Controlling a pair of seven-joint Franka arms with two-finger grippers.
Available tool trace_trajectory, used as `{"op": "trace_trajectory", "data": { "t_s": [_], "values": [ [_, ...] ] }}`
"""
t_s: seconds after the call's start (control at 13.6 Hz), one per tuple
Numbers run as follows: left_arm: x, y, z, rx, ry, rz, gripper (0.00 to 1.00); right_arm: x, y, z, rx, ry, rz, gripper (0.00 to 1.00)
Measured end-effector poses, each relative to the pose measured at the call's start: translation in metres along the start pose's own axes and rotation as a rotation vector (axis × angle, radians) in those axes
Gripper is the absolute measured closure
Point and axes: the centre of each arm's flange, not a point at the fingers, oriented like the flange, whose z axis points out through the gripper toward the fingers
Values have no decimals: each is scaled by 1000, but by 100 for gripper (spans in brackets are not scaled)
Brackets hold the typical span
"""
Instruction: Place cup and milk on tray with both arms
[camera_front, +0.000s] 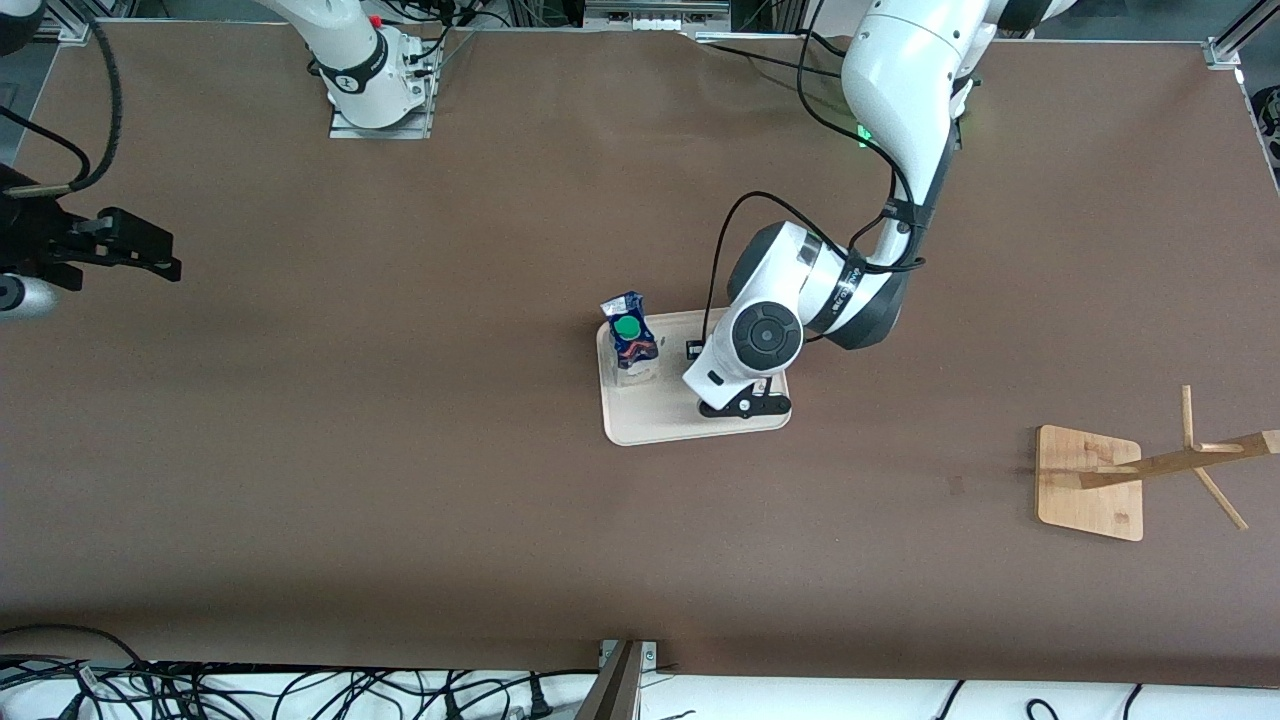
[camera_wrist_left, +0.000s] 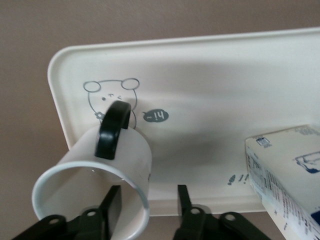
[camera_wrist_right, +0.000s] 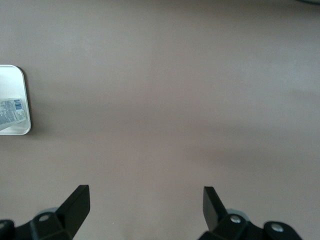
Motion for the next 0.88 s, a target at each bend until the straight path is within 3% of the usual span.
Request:
{"op": "trace_trajectory", "data": {
  "t_s": [0.15, 0.29, 0.44, 0.59, 0.74, 0.88],
  "values": [
    [8, -8, -17, -7, 32, -16, 18, -4, 21, 8, 17, -27, 13, 0],
    [13, -24, -61, -37, 92, -39, 0, -16, 35, 10, -10, -54, 20, 0],
    [12, -57, -122, -84, 140, -68, 0, -30, 37, 7, -38, -68, 20, 0],
    [-2, -111, -187, -126, 155, -44, 0, -41, 55, 9, -25, -71, 42, 0],
    [-25, -174, -233, -160, 149, -31, 0, -44, 70, 17, -14, -59, 43, 0],
    [-49, -238, -259, -162, 135, -59, 0, -43, 69, 31, -7, -83, 37, 0]
  ]
}}
